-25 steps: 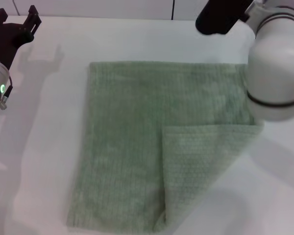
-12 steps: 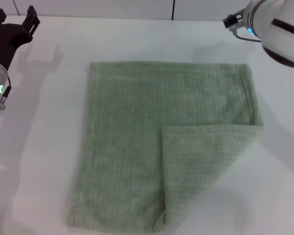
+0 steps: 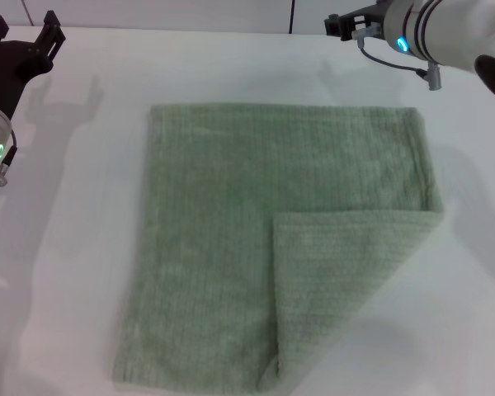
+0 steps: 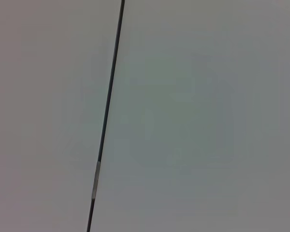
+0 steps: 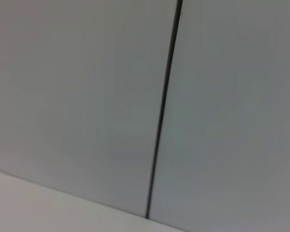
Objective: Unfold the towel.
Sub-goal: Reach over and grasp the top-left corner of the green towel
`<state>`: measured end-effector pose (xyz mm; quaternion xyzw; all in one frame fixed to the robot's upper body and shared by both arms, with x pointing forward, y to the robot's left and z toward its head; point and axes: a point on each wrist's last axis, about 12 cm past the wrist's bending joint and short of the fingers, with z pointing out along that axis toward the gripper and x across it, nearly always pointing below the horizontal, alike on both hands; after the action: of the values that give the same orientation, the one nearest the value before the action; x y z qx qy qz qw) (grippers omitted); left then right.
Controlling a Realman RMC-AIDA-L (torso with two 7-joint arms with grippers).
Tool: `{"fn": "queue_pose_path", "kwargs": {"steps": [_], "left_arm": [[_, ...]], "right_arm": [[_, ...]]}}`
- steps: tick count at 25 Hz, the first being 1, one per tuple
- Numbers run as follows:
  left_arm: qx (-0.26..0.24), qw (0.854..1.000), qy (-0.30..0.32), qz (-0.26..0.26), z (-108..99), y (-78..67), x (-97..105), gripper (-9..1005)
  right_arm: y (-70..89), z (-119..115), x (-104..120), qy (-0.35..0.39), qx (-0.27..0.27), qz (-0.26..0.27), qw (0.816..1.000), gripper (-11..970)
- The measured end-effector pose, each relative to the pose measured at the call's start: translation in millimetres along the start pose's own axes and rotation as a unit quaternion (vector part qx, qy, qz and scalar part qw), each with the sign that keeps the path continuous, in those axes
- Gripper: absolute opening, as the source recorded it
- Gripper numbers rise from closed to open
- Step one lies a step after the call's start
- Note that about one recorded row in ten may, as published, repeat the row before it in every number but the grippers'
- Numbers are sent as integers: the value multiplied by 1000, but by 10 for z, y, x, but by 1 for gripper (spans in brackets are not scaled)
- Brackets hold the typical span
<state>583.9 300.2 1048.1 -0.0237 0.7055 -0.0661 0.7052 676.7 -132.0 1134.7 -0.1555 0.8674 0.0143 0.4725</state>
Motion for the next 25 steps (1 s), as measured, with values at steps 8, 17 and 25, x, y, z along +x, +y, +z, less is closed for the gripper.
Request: {"fn": "queue_pose_path", "kwargs": {"steps": [8,17,25], "left_arm": [[-1,1000,0,-1,-3,5,2,736],[-1,1000,5,-1,-12,-8,25,727],[35,999,17,0,-26,-139,74,718]], "right_arm": [[27,37,12,-63,-57,18,996,746],[67,-81,185,-215,-113,25,970,746],[-88,-166,476,-303,-134,20,943,746]]}}
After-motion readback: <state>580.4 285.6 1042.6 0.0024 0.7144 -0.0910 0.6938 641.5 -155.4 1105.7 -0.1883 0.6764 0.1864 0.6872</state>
